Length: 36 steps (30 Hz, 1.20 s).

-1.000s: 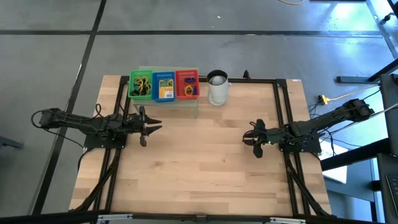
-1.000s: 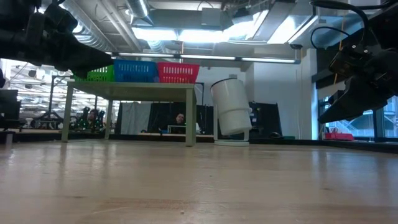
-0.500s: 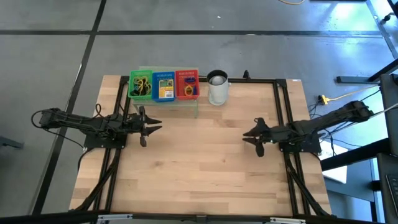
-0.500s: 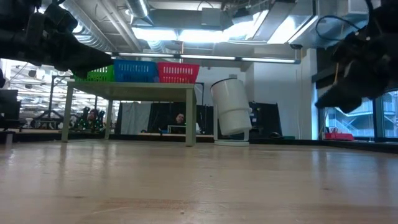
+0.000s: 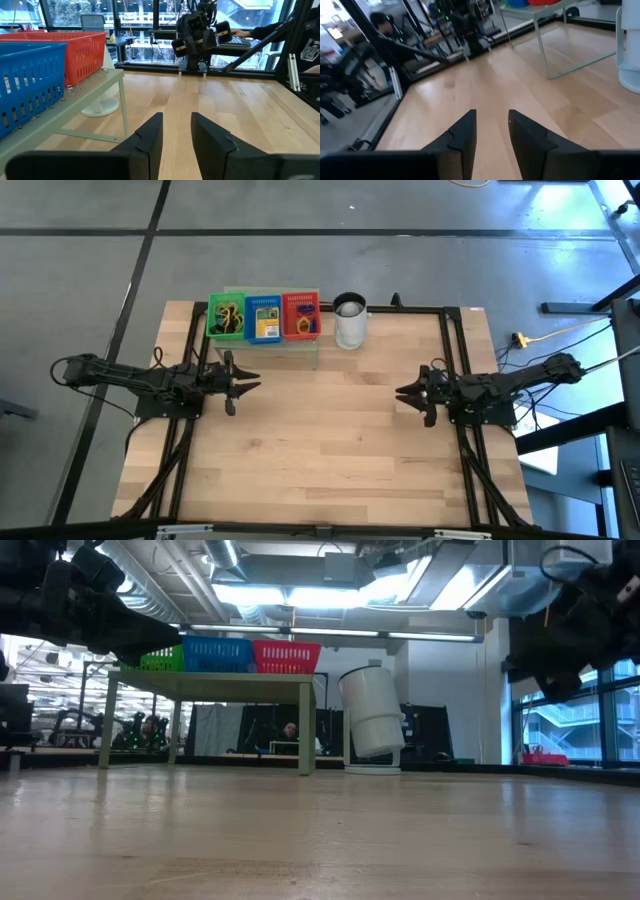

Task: Pick & Place Office Desk Supplies
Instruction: Return to Home Position

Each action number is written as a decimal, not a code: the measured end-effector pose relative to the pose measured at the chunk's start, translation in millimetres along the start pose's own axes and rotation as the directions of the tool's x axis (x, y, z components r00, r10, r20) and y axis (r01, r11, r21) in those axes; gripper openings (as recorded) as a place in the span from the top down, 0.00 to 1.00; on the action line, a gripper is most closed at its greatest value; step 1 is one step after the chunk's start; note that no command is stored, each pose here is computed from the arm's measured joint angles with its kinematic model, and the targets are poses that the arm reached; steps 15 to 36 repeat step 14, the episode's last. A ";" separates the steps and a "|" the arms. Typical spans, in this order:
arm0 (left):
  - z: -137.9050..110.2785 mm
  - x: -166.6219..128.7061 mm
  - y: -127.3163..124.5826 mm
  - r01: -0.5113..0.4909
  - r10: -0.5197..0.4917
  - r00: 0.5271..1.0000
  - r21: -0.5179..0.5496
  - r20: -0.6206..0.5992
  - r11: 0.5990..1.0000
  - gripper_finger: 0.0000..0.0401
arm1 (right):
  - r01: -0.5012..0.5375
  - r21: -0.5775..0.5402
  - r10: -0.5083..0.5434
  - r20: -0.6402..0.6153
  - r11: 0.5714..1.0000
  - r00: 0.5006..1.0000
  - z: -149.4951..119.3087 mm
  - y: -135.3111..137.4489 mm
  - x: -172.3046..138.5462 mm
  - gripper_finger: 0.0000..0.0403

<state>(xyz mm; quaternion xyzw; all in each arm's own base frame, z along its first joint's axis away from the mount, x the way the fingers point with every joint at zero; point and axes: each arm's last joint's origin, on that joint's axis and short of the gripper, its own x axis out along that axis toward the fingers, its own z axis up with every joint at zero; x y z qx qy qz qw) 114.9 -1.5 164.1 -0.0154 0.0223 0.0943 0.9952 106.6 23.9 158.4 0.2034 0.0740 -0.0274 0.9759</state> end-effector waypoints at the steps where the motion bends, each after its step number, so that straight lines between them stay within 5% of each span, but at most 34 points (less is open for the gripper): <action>1: 0.0 0.0 0.0 0.000 0.000 1.000 0.000 0.000 1.000 0.77 | -0.016 0.008 0.015 0.022 1.000 1.000 -2.0 -1.3 -1.0 0.72; 14: -0.4 0.0 0.0 0.001 -0.001 1.000 0.001 -0.004 1.000 0.76 | -0.123 0.056 0.111 0.181 0.991 0.977 13.2 2.2 -13.6 0.72; 36: -0.4 0.0 0.0 0.001 -0.001 1.000 0.001 -0.004 1.000 0.76 | -0.123 0.056 0.111 0.181 0.991 0.977 13.2 2.2 -13.6 0.72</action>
